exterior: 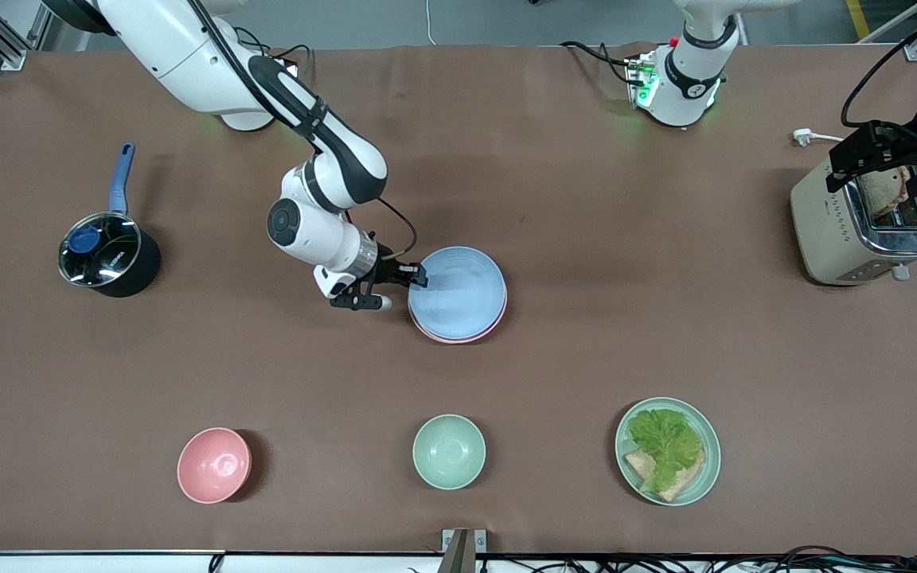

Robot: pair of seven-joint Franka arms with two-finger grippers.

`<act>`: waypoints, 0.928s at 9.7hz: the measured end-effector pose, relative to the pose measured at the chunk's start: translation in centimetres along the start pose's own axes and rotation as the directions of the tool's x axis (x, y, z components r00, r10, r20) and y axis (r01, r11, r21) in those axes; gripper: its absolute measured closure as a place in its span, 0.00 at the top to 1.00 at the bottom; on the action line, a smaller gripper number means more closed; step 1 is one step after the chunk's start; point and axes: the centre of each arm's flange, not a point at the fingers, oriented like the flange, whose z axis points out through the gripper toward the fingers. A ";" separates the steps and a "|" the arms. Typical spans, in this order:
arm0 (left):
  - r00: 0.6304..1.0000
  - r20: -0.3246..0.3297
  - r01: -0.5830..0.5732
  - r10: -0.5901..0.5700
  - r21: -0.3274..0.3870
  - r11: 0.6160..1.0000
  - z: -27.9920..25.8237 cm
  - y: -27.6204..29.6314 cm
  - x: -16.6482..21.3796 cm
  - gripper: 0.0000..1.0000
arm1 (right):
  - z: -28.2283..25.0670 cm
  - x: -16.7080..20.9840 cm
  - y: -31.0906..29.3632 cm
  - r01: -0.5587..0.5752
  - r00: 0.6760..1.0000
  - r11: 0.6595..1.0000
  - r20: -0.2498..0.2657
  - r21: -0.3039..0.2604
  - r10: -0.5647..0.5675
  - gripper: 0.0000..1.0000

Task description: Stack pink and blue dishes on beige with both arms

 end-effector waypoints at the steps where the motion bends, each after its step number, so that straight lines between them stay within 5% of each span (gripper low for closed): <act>1: 1.000 0.000 0.000 0.000 0.000 1.000 0.0 0.0 0.0 1.00 | -0.8 0.3 -0.5 0.006 1.000 1.000 -0.016 0.009 -0.006 0.74; 3: 1.000 0.000 0.000 0.000 0.000 1.000 0.0 0.0 0.0 1.00 | -4.8 1.2 -1.9 0.035 0.998 0.999 -0.049 0.018 -0.034 0.99; 7: 1.000 0.000 0.001 -0.001 0.000 1.000 0.0 -0.1 0.0 1.00 | -20.7 4.8 0.4 0.156 0.986 0.959 -0.016 -0.235 -0.164 1.00; 9: 1.000 -0.001 0.004 -0.004 0.000 1.000 0.0 -0.2 0.0 1.00 | -30.3 5.6 3.0 0.109 0.982 0.936 -0.109 -0.333 -0.153 1.00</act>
